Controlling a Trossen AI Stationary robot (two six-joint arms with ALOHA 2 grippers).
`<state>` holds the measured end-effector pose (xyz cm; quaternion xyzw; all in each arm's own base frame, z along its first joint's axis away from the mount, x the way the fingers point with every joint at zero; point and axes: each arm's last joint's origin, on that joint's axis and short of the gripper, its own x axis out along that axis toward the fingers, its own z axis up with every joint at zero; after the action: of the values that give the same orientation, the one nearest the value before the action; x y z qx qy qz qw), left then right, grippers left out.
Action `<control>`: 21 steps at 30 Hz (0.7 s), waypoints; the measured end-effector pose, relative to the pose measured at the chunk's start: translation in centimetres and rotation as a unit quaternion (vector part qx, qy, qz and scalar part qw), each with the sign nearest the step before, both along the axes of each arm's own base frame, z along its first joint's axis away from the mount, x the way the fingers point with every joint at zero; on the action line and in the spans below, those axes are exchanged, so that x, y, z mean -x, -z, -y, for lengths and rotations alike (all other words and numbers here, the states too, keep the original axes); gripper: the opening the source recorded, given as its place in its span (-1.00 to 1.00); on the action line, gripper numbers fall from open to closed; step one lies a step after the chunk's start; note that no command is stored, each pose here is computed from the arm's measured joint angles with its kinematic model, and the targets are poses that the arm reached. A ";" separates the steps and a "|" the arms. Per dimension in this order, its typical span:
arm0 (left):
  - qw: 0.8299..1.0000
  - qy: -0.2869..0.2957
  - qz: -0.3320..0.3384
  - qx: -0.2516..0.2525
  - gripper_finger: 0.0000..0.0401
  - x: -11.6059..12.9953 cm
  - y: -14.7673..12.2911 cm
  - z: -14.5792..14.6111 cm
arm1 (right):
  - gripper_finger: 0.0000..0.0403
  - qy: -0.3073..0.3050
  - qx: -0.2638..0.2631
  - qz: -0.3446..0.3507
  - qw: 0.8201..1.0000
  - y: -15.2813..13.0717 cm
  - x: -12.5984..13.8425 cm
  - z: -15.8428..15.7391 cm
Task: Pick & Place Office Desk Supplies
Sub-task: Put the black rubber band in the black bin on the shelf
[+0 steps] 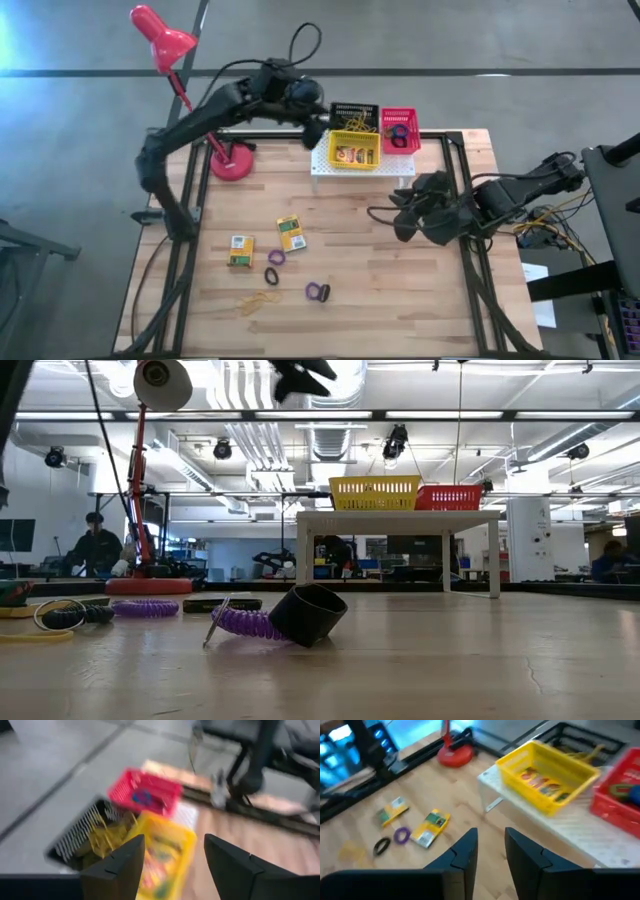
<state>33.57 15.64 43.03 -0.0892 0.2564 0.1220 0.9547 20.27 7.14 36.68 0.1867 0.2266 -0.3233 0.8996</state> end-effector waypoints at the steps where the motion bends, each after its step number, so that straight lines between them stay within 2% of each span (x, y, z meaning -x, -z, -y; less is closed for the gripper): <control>1: 1.000 0.009 -0.012 0.002 0.02 0.8 -0.4 0.9 | -0.50 -0.014 -0.002 -0.007 1.000 0.1 -0.3 -0.1; 4: 0.999 0.032 -0.039 0.006 -0.04 3.1 -1.2 3.3 | -0.38 -0.079 -0.017 -0.040 0.996 0.7 -1.8 -0.4; 7: 0.997 0.050 -0.051 0.011 -0.09 4.9 -1.3 5.4 | -0.23 -0.174 -0.029 -0.087 0.980 2.1 -3.8 -1.0; 9: 0.997 0.056 -0.056 0.022 -0.13 5.9 -0.8 6.6 | -0.14 -0.257 -0.032 -0.108 0.960 3.3 -5.5 -1.4; 14: 0.994 0.046 -0.074 0.072 -0.17 8.3 1.6 8.7 | 0.05 -0.446 -0.037 -0.135 0.884 8.0 -9.8 -2.4; 16: 0.991 0.027 -0.086 0.103 -0.18 9.4 2.9 9.4 | 0.10 -0.489 -0.040 -0.134 0.861 9.7 -11.4 -2.7; 18: 0.986 0.011 -0.096 0.134 -0.18 10.4 4.2 10.0 | 0.14 -0.513 -0.037 -0.130 0.848 11.1 -12.9 -3.0; 21: 0.982 0.003 -0.098 0.159 -0.18 11.9 6.1 11.0 | 0.19 -0.521 -0.031 -0.125 0.844 12.9 -14.9 -3.6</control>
<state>21.65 4.62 36.91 -0.2268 0.3649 0.0852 0.8990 35.20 10.76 23.77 0.0272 0.4109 0.1796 0.8934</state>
